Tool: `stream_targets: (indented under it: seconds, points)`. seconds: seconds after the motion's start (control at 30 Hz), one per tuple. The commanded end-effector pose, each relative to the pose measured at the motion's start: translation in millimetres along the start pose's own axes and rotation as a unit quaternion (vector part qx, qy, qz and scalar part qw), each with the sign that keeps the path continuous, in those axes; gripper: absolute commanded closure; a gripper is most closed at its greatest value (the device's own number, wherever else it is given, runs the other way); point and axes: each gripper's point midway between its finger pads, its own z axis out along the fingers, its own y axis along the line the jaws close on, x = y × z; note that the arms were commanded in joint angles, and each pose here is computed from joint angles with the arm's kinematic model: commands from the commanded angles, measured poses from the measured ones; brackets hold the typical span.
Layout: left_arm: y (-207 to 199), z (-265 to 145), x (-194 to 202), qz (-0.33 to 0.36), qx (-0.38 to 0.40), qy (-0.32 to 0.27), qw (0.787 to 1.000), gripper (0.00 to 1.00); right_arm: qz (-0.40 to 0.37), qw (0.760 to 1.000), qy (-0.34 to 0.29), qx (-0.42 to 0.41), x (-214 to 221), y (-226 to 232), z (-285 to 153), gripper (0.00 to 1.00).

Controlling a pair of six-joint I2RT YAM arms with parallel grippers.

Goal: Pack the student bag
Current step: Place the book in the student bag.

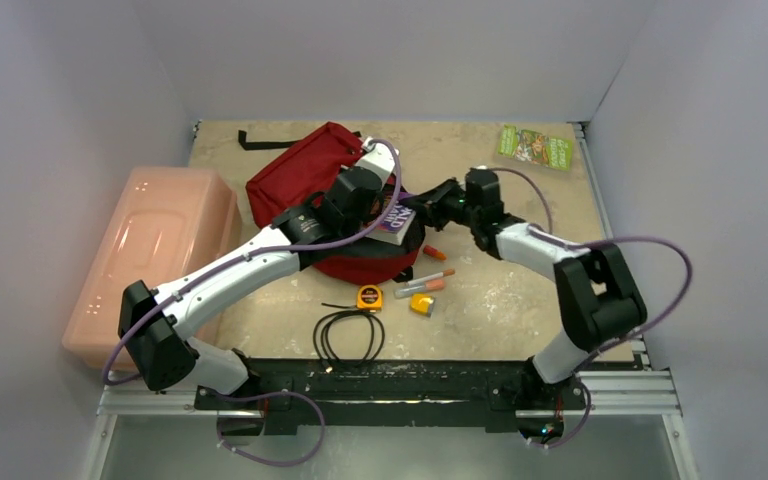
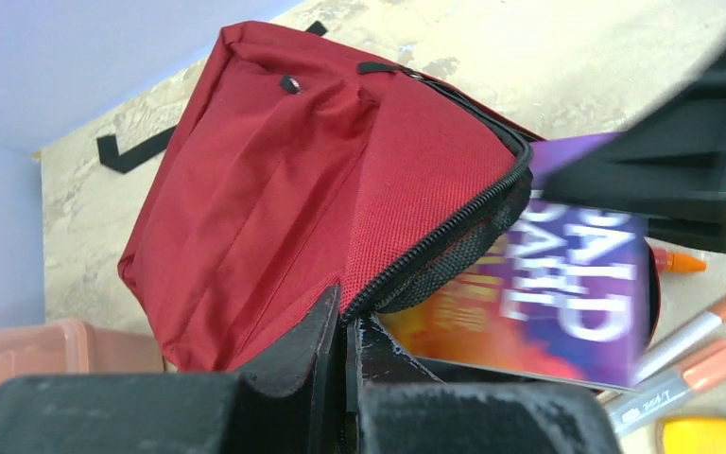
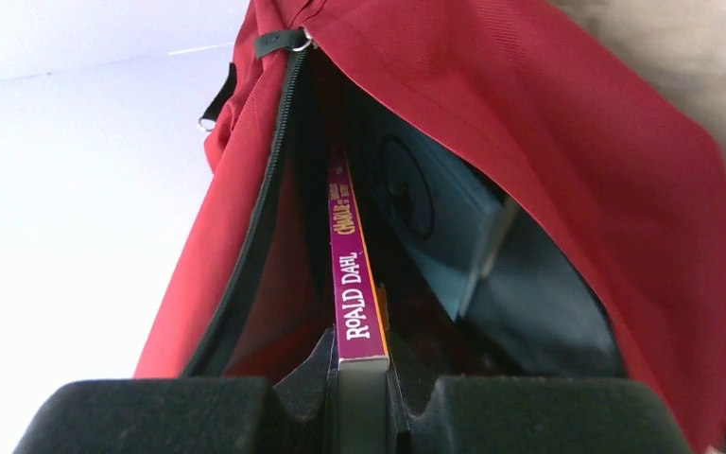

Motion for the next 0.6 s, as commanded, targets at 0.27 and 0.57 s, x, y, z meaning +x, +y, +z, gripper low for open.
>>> stream_targets:
  seconds: [0.27,0.57]
  points:
    - [-12,-10,-7,0.166,0.085,0.007,0.982,1.0,-0.11,0.937,-0.167,-0.286,44,88,123,1.0]
    - [-13,-10,-19,0.119,0.077,-0.017,0.99,1.0,-0.194,0.93,-0.263,-0.169,44,43,136,0.33]
